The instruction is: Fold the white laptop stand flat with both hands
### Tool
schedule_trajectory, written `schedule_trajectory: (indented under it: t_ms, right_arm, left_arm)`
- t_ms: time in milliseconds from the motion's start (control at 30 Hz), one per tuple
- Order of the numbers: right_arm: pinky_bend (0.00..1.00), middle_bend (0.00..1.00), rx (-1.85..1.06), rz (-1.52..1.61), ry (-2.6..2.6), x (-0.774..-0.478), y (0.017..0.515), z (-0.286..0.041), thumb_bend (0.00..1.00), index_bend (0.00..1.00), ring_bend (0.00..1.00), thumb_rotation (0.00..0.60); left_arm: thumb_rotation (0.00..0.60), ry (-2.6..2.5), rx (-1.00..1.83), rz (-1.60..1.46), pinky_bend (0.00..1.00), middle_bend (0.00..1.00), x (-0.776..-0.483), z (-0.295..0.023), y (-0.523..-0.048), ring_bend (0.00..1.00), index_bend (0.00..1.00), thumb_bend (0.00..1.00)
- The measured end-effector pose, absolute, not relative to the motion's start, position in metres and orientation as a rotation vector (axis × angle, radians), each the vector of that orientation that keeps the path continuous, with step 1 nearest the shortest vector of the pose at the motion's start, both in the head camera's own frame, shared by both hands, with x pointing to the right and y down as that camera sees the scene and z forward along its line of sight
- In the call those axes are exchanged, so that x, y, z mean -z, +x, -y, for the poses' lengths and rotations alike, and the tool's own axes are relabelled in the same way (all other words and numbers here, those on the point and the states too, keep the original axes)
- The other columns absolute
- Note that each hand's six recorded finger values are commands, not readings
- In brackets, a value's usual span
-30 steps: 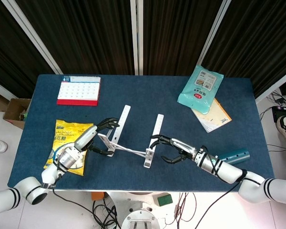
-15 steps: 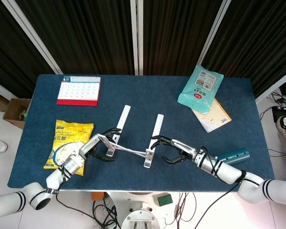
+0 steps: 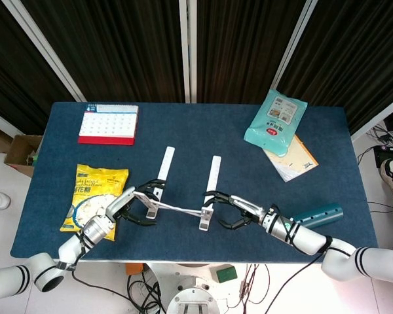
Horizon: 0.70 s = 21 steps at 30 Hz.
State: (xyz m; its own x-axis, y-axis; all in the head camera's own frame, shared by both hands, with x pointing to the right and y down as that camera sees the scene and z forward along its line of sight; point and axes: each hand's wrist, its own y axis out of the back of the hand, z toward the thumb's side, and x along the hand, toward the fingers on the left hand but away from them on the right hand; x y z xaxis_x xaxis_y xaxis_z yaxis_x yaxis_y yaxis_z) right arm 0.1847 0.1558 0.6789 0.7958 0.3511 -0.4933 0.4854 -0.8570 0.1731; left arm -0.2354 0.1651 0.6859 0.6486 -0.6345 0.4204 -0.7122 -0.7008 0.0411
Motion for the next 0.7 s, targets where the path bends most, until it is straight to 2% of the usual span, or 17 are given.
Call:
schedule_trajectory:
  t_ms: [233,700]
  right_arm:
    - [0.07,0.22,0.461,-0.725,2.506,-0.689,0.150,-0.170,0.47,0.12,0.09,0.600]
    - [0.07,0.20,0.317,-0.799,2.077,-0.712,0.145,-0.191,0.48,0.11,0.06,0.600]
  left_arm:
    - [0.600,2.777,-0.670,1.195,0.27,0.11,-0.668,-0.155,-0.255,0.09,0.22,0.02]
    - [0.600,2.784,-0.773,1.192,0.27,0.11,-0.659,-0.163,-0.271,0.09,0.22,0.02]
